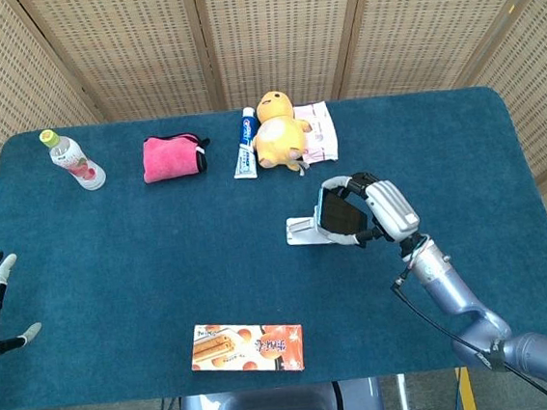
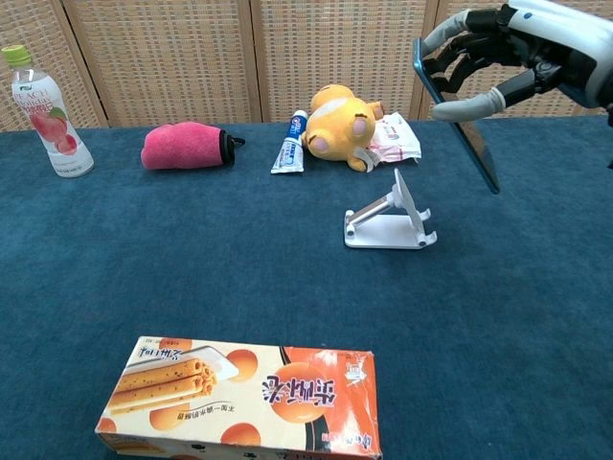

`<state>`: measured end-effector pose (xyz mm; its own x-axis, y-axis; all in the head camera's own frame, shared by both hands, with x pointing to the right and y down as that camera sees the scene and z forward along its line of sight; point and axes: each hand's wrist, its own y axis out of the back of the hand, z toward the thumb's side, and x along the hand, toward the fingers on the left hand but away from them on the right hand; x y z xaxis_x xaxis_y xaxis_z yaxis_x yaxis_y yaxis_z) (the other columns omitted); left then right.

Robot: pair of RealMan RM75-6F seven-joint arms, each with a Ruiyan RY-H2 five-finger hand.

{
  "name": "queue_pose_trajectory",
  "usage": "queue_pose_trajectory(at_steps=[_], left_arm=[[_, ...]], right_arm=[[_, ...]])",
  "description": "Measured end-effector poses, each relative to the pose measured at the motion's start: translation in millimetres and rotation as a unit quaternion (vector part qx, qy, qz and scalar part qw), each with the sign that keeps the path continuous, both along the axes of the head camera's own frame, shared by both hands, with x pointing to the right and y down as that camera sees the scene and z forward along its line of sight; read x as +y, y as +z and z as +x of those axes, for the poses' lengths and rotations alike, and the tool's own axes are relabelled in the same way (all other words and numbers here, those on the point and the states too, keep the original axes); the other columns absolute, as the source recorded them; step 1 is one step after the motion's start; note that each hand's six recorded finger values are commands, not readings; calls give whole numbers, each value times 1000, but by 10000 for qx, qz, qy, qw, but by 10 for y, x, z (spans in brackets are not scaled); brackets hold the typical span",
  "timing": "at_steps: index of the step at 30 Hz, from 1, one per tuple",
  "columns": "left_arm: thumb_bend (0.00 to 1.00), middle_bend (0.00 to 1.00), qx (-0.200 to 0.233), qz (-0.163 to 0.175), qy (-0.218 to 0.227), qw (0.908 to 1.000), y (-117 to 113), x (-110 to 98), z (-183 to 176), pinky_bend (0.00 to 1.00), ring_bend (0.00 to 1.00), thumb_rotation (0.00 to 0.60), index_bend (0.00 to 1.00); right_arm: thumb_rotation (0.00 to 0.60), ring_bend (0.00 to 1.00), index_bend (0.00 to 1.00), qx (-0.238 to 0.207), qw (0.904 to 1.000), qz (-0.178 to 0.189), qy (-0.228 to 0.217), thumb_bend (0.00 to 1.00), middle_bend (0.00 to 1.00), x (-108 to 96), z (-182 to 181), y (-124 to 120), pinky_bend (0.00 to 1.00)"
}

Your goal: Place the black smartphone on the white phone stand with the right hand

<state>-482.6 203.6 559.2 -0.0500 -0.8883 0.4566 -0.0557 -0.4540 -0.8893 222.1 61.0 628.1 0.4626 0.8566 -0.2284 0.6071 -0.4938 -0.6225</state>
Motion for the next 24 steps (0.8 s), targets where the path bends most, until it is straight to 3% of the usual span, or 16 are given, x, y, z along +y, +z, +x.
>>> queue_pose_trajectory(at_steps=[11,24], left_arm=[[0,0,-49,-105,-202,9997,68,-86,-84,0,0,600,0],[0,0,-75,-169,-285,9994,108,-127,-118,0,0,600,0]], right_arm=[[600,482,432,-231,9990,-364,-107,534,558,-236,-413,449,240],[600,482,433,-511,9972,-541,94,543,558,-351,-462,588,240]])
